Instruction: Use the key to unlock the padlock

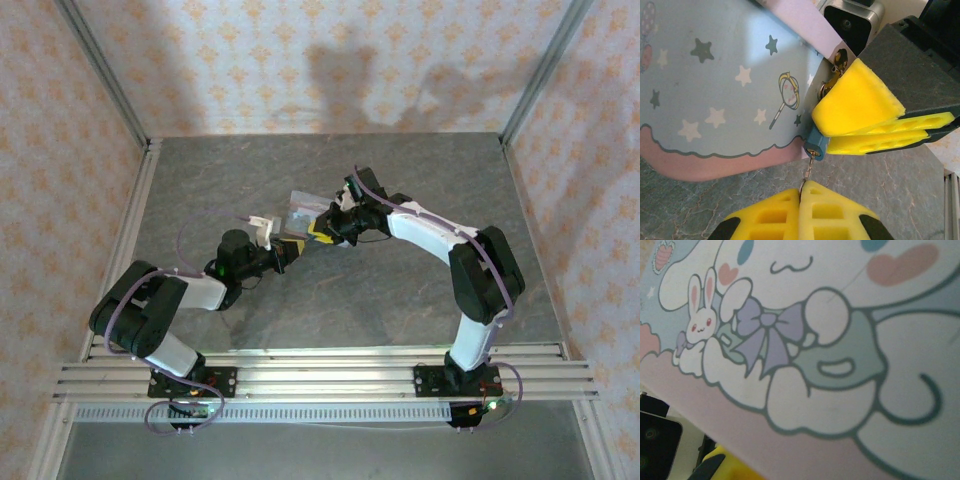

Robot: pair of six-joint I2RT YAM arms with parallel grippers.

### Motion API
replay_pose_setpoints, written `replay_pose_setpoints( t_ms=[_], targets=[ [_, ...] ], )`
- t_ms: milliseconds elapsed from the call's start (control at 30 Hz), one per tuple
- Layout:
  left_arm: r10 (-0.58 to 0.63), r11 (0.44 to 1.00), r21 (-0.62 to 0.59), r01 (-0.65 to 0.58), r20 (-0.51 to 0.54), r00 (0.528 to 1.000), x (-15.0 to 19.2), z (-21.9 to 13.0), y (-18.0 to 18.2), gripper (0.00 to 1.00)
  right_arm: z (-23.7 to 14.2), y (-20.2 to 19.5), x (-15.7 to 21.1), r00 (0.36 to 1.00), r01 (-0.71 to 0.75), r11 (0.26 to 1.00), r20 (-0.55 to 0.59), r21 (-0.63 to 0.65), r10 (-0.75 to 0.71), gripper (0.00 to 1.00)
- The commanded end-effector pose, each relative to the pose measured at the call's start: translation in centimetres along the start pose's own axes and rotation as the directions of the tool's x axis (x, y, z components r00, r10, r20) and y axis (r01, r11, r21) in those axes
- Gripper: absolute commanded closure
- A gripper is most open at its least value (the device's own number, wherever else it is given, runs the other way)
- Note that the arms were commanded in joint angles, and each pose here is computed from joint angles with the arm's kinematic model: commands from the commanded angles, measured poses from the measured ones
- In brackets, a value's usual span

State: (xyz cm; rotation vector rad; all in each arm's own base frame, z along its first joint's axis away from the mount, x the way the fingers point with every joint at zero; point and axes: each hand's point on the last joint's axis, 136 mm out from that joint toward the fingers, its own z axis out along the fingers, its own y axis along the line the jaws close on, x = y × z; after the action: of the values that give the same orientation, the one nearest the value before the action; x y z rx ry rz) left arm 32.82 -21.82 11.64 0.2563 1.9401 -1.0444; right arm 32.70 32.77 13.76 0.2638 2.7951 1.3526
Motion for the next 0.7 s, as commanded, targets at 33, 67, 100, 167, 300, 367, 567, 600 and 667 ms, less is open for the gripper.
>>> replay_pose_setpoints(
  t_ms=[33,67,100,167,300,367,567,600,667],
  targets=[
    [0.058,0.998,0.013,-0.06,0.118,0.991,-2.97,-0.48,-1.01,1.0,-0.39,2.25,1.58,0.998,0.017,0.998,-0.062,-0.068,-0.022,1.0],
    [0.059,0.998,0.012,-0.061,0.12,0.991,-3.03,-0.49,-1.02,1.0,-0.4,2.22,1.56,0.998,0.018,0.997,-0.061,-0.068,-0.022,1.0],
    [0.06,0.998,0.01,-0.062,0.121,0.991,-3.08,-0.51,-1.02,1.0,-0.43,2.22,1.57,0.998,0.017,0.998,-0.06,-0.068,-0.021,1.0],
    [0.063,0.998,0.007,-0.065,0.122,0.991,-3.13,-0.54,-1.01,1.0,-0.41,2.1,1.61,0.998,0.015,0.998,-0.062,-0.065,-0.019,1.0],
    [0.074,0.997,-0.011,-0.073,0.123,0.99,-3.02,-0.77,-0.78,1.0,-0.42,2.02,1.59,0.998,0.004,0.998,-0.062,-0.064,-0.008,1.0],
    [0.078,0.997,-0.017,-0.077,0.124,0.989,-3.0,-0.87,-0.73,1.0,-0.36,1.93,1.63,0.998,-0.003,0.998,-0.066,-0.06,-0.001,1.0],
    [0.082,0.997,-0.02,-0.08,0.125,0.989,-2.99,-0.95,-0.71,1.0,-0.32,2.03,1.64,0.997,-0.012,0.998,-0.073,-0.061,0.008,1.0],
    [0.084,0.996,-0.021,-0.082,0.125,0.989,-3.0,-0.94,-0.69,1.0,-0.34,2.06,1.58,0.997,-0.016,0.998,-0.072,-0.063,0.011,1.0],
    [0.083,0.996,-0.022,-0.081,0.122,0.989,-2.86,-0.95,-0.64,1.0,-0.36,2.17,1.48,0.998,-0.02,0.998,-0.068,-0.068,0.015,1.0]
  ],
)
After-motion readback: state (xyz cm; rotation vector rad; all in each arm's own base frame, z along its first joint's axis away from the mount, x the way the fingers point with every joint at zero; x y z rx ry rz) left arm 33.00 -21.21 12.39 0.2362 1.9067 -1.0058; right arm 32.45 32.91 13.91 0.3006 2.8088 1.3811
